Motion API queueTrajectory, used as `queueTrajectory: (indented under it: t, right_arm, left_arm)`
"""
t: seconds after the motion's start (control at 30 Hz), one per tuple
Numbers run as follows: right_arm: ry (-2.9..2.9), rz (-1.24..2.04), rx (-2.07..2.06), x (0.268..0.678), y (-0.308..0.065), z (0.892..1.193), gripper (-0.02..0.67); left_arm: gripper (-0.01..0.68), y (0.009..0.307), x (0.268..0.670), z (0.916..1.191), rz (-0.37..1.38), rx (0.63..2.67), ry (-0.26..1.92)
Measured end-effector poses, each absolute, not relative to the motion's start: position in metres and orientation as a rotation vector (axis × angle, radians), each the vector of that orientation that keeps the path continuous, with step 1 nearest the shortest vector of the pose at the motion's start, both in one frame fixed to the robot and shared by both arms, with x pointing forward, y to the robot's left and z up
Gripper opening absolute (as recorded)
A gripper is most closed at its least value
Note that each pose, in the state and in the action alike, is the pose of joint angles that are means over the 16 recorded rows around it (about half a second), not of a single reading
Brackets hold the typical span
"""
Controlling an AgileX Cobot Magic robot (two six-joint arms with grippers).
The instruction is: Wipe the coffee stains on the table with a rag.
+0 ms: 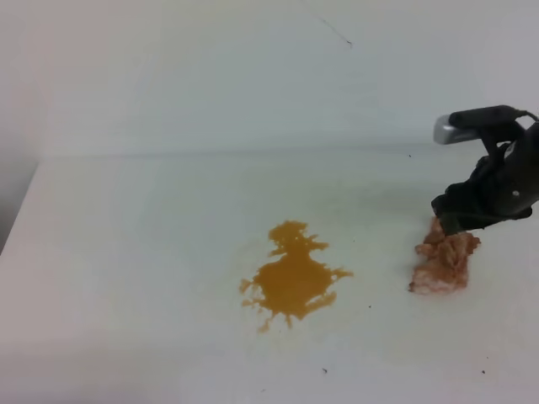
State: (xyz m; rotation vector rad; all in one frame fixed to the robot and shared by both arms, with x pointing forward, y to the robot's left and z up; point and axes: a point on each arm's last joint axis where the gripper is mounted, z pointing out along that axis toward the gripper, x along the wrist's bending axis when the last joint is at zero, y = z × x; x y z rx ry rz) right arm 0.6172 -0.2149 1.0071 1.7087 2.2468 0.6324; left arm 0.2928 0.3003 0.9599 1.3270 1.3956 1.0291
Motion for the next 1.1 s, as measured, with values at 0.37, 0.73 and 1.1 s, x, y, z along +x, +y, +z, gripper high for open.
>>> queueTrajectory:
  t: [0.37, 0.73, 1.1]
  right_arm:
    - [2.329, 0.525, 1.747, 0.634, -0.211, 0.954, 0.419]
    - [2.42, 0.431, 1.75, 0.638, -0.21, 0.924, 0.187]
    - [2.521, 0.534, 1.603, 0.648, -0.182, 0.964, 0.002]
  left_arm:
    - [-0.003, 0.3, 0.293, 0.96, 1.029, 1.327, 1.396]
    - [-0.003, 0.3, 0.293, 0.959, 1.029, 1.327, 1.395]
    - [-0.003, 0.3, 0.293, 0.959, 1.029, 1.328, 1.396]
